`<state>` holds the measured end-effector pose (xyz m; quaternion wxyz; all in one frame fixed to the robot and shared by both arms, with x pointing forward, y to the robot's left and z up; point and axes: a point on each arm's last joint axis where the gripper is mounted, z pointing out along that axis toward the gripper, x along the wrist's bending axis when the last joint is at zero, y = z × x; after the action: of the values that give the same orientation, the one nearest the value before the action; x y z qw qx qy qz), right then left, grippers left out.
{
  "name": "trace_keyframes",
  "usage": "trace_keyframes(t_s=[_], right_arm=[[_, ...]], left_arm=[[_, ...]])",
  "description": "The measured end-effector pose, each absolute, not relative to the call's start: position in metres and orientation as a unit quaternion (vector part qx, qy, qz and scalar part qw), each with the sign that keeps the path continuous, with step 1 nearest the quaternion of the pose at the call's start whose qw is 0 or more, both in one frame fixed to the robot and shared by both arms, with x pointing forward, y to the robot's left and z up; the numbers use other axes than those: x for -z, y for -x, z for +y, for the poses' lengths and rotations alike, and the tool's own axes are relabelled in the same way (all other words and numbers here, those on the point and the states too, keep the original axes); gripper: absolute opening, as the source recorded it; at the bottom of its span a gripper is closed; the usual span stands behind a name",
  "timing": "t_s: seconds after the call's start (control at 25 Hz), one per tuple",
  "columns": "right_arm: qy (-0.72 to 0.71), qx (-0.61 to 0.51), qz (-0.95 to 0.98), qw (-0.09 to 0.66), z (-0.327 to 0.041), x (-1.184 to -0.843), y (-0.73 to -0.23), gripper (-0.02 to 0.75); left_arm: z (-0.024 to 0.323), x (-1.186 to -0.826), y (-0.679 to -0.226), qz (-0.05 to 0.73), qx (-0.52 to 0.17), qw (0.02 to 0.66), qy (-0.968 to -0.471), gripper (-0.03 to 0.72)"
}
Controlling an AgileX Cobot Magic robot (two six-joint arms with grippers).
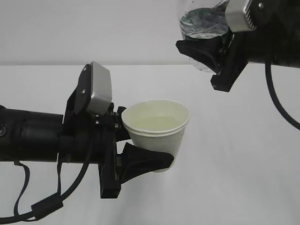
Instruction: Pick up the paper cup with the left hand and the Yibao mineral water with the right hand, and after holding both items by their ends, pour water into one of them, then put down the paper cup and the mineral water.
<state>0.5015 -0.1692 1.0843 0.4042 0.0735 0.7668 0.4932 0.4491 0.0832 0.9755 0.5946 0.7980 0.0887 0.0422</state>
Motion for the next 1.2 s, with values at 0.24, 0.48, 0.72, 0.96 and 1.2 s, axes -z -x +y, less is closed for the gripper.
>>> trace_keyframes(t_s=[0.24, 0.48, 0.72, 0.96, 1.2], right_arm=[[-0.096, -0.506, 0.763, 0.391, -0.169, -1.086, -0.501, 0.41], [-0.107, -0.52, 0.752, 0.39, -0.171, -1.095, -0.495, 0.41], [-0.123, -0.53, 0.748, 0.379, -0.172, -1.096, -0.494, 0.41], [-0.138, -0.534, 0.747, 0.371, -0.172, -1.096, -0.494, 0.41], [-0.157, -0.535, 0.746, 0.365, -0.173, -1.095, -0.495, 0.41]], left_arm=[[0.083, -0.976, -0.449, 0.089, -0.042, 0.595, -0.798, 0.421], [0.083, -0.976, -0.449, 0.089, -0.042, 0.595, -0.798, 0.421], [0.083, -0.976, -0.449, 0.089, -0.042, 0.595, -0.798, 0.421], [0.083, -0.976, -0.449, 0.089, -0.042, 0.595, -0.798, 0.421], [0.083, -0.976, -0.449, 0.089, -0.042, 0.595, -0.798, 0.421]])
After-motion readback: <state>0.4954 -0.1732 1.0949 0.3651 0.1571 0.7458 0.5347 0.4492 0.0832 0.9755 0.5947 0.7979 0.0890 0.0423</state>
